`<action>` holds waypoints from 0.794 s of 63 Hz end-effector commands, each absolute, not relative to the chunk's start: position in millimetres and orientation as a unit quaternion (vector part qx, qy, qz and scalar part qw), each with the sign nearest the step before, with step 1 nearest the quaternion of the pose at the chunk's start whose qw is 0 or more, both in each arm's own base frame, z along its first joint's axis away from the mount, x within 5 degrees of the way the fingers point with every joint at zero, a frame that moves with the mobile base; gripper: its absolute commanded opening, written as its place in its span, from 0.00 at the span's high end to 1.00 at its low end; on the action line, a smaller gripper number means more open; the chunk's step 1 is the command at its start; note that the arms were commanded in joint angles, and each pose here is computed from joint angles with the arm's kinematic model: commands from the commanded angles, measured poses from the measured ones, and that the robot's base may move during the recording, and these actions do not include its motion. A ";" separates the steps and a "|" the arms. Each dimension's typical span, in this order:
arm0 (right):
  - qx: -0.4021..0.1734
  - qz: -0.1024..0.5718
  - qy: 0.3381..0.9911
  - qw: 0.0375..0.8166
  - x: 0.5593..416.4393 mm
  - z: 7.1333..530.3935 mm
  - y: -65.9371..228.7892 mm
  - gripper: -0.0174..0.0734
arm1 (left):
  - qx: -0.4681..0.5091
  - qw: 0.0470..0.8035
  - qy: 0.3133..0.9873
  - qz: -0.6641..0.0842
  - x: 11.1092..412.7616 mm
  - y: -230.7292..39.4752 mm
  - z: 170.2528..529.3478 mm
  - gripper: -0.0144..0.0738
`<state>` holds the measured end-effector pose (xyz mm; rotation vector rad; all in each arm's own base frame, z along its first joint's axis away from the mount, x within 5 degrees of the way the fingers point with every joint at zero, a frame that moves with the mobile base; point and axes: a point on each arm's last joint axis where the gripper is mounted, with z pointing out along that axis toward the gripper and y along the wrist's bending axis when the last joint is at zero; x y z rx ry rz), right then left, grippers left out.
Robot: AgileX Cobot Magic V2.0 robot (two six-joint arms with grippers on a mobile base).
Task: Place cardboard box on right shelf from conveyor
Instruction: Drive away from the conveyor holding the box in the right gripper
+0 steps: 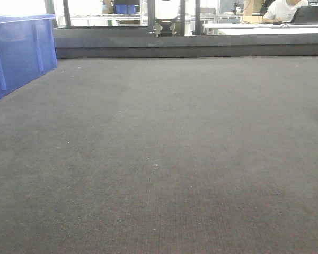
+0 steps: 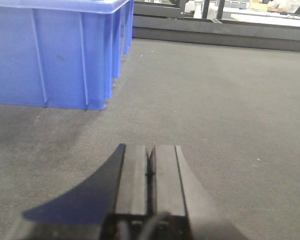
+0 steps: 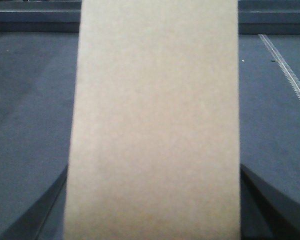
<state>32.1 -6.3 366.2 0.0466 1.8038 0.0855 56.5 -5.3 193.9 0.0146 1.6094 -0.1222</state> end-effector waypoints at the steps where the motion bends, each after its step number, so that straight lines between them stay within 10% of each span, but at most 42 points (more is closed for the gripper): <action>1: 0.014 0.033 0.749 0.661 33.3 381.9 -6.1 0.55 | 0.000 0.729 0.682 -0.058 55.5 -4.5 203.9 0.97; 50: 0.014 0.033 0.749 0.661 33.3 381.9 -6.1 0.55 | 0.000 0.729 0.682 -0.058 55.4 -4.5 204.0 0.97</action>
